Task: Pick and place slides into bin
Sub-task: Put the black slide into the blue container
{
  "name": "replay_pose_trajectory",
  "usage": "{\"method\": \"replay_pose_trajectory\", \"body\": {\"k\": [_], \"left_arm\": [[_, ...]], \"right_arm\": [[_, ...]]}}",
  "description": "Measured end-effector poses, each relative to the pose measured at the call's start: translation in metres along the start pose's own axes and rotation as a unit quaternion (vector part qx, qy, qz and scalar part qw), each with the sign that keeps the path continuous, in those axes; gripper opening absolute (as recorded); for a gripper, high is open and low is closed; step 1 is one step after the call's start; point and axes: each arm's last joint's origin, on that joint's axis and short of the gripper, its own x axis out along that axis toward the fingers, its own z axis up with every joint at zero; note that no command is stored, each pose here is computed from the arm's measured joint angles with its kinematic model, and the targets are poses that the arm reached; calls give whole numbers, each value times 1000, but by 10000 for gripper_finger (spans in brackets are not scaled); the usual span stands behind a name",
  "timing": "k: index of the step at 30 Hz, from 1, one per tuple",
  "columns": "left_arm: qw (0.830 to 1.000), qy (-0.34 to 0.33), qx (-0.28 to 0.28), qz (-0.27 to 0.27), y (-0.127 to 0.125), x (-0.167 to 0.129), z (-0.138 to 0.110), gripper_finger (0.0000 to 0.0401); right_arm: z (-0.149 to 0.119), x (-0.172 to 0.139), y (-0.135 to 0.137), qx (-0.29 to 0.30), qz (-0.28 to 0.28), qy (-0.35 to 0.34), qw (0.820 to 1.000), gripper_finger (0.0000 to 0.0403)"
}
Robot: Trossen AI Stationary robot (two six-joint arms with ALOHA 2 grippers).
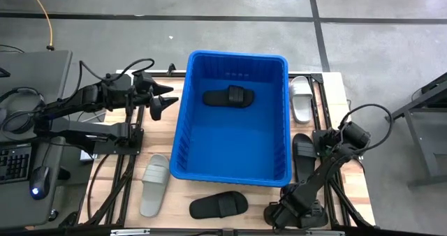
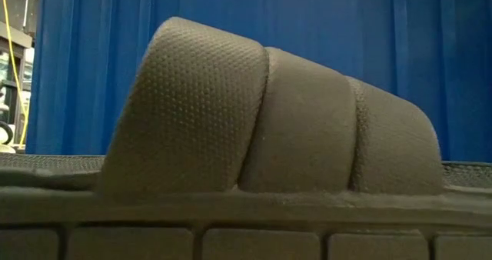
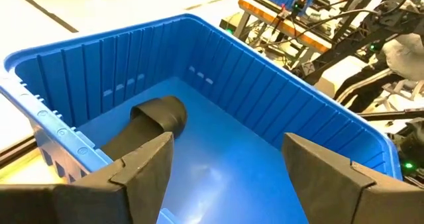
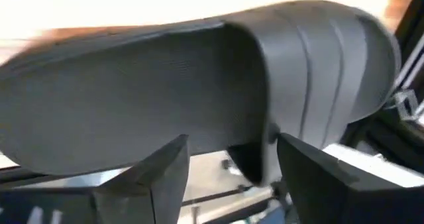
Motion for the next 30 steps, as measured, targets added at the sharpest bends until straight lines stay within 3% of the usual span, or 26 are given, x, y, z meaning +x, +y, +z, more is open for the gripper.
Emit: {"method": "replay_pose_trajectory", "body": {"k": [9,17,22,26,30], "left_arm": [[1000,-15,-4,-14,0,-7,2,271],[1000,-8,-5,-19,-1,-4,1,271],[1000,-6,-12,-20,-1,-4,1,271],[1000,-4,-16,-24,-1,-4,1,271],[1000,-4,-17,-25,-1,-4,1,271]], "right_arm": [[4,29,9,-46,-88,24,995,222],[8,28,-3,-60,-168,17,984,222],[8,28,-4,-66,-170,13,983,218],[6,29,-7,-80,-171,10,982,191],[1,32,-11,-98,-168,10,981,128]]}}
